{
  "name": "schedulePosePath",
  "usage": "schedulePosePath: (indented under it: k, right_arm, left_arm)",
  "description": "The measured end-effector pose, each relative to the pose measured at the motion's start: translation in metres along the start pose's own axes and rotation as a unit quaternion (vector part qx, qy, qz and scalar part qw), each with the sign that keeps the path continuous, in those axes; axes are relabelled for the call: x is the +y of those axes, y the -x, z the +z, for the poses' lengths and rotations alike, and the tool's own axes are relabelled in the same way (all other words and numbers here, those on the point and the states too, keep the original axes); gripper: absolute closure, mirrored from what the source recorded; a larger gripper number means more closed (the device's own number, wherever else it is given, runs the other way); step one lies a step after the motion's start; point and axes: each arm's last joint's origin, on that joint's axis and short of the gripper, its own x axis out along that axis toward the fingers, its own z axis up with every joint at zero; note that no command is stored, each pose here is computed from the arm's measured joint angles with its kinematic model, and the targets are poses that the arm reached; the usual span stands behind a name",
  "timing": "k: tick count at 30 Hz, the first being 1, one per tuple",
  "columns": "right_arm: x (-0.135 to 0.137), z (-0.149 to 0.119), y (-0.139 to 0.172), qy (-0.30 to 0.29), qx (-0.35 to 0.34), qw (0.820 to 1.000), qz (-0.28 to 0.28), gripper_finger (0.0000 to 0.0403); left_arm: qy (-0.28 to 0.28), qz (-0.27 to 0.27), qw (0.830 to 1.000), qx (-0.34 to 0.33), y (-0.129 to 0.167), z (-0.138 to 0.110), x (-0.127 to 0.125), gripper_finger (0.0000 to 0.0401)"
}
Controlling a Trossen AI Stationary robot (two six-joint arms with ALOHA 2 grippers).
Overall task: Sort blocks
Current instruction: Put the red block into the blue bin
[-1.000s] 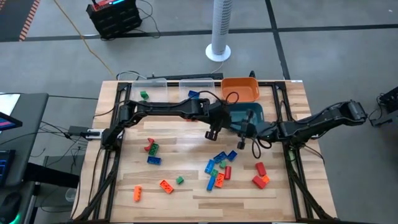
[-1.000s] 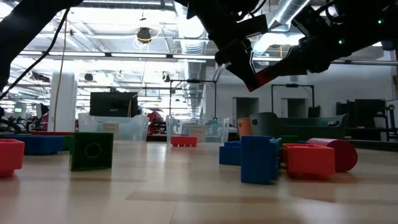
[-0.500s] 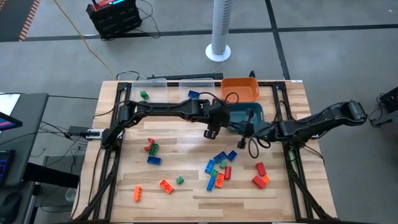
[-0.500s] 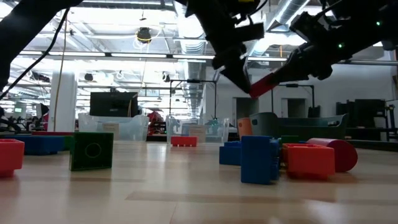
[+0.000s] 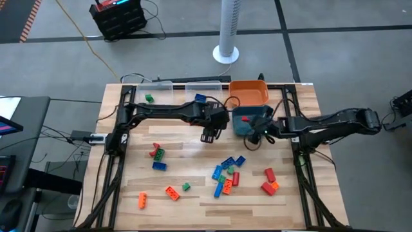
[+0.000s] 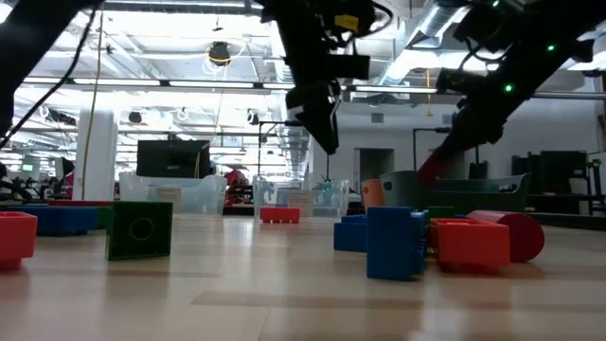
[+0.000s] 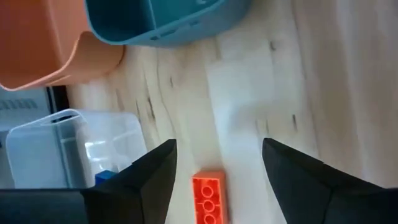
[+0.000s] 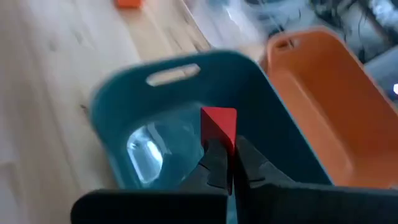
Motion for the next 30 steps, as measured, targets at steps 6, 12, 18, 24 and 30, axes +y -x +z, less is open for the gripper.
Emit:
schedulePosePath:
  k: [6, 12, 18, 24, 30]
  right_arm:
    - [-0.013, -0.001, -0.009, -0.034, 0.023, 0.998, 0.055, 0.0392]
    - [-0.020, -0.004, -0.017, -0.040, 0.046, 0.995, 0.083, 0.0392]
    - [-0.021, -0.004, -0.020, -0.030, 0.049, 0.995, 0.082, 0.0364]
    - [-0.022, -0.004, -0.018, -0.027, 0.064, 0.994, 0.081, 0.0272]
    - [-0.023, 0.018, -0.003, -0.056, 0.062, 0.993, 0.086, 0.0200]
  left_arm:
    - [0.025, 0.016, 0.998, -0.058, 0.016, -0.037, -0.023, 0.0179]
    - [0.083, 0.041, 0.993, -0.078, 0.042, -0.084, -0.040, 0.0180]
    - [0.139, 0.040, 0.987, -0.076, 0.061, -0.121, -0.047, 0.0180]
    - [0.147, 0.027, 0.988, -0.038, 0.061, -0.147, -0.057, 0.0180]
    - [0.161, -0.032, 0.986, 0.021, 0.061, -0.162, -0.065, 0.0180]
